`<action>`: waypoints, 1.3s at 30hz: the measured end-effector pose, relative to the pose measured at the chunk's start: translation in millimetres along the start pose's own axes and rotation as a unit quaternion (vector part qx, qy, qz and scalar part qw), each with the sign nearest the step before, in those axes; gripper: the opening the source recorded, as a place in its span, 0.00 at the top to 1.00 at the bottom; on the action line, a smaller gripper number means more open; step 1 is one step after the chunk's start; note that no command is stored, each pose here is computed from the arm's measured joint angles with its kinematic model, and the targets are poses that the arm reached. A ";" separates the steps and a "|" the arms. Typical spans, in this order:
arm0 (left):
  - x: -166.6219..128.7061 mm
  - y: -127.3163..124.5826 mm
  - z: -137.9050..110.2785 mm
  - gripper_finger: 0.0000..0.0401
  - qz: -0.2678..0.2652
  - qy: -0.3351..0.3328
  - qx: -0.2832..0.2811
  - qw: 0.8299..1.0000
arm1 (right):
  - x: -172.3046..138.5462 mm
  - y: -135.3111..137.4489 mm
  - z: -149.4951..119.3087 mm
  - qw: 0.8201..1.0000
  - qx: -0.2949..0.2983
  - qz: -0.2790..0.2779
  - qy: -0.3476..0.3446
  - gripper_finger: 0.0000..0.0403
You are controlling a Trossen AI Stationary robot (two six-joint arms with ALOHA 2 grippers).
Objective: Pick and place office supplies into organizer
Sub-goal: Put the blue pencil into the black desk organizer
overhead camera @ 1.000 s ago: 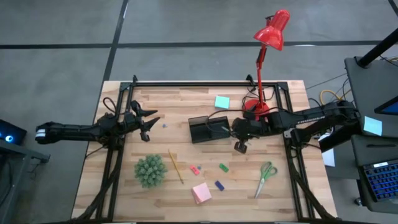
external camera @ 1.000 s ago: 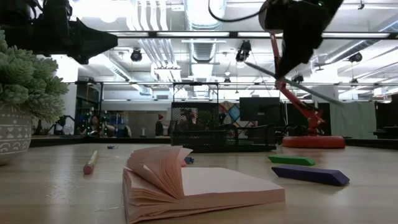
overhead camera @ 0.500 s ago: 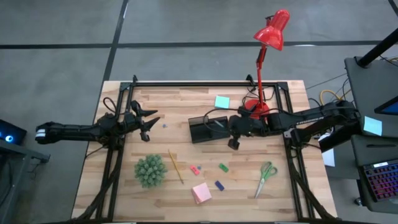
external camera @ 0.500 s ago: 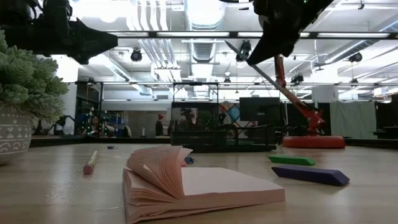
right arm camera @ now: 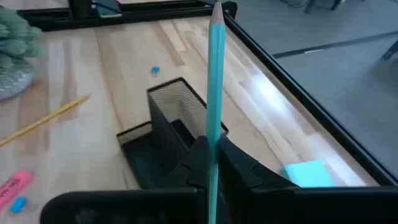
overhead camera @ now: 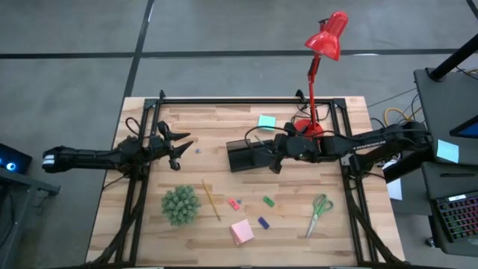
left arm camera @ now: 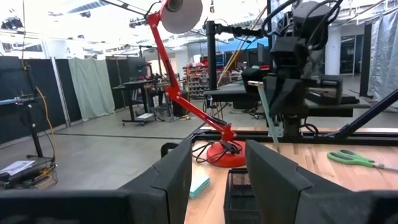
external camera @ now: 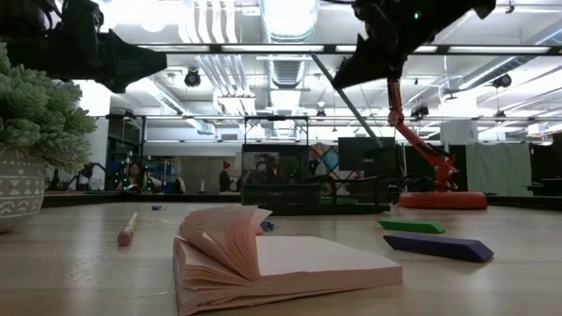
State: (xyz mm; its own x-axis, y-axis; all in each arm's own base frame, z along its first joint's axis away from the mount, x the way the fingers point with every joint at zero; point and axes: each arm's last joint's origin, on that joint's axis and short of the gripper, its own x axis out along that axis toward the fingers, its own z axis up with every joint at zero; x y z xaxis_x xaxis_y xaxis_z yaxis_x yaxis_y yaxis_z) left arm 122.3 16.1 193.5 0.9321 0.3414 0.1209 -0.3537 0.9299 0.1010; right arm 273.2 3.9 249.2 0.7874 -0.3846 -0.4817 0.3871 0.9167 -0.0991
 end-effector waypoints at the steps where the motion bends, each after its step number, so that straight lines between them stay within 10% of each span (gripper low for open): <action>1: -0.1 0.0 -0.3 0.66 0.000 0.000 0.000 1.000 | 1.6 -1.1 -2.7 1.000 0.003 -0.002 -0.003 0.97; 39: -0.1 0.0 -0.2 0.66 0.000 0.000 0.000 1.000 | 10.3 -39.6 -43.6 0.965 0.022 0.054 -0.255 0.97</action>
State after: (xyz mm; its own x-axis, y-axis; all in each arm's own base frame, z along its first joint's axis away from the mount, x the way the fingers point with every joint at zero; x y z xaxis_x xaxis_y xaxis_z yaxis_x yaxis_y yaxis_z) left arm 122.2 16.1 193.3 0.9319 0.3421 0.1207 -0.3544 0.9296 0.1014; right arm 245.0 -31.6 210.2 0.9535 -0.3013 0.0062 0.3013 0.9531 -0.0296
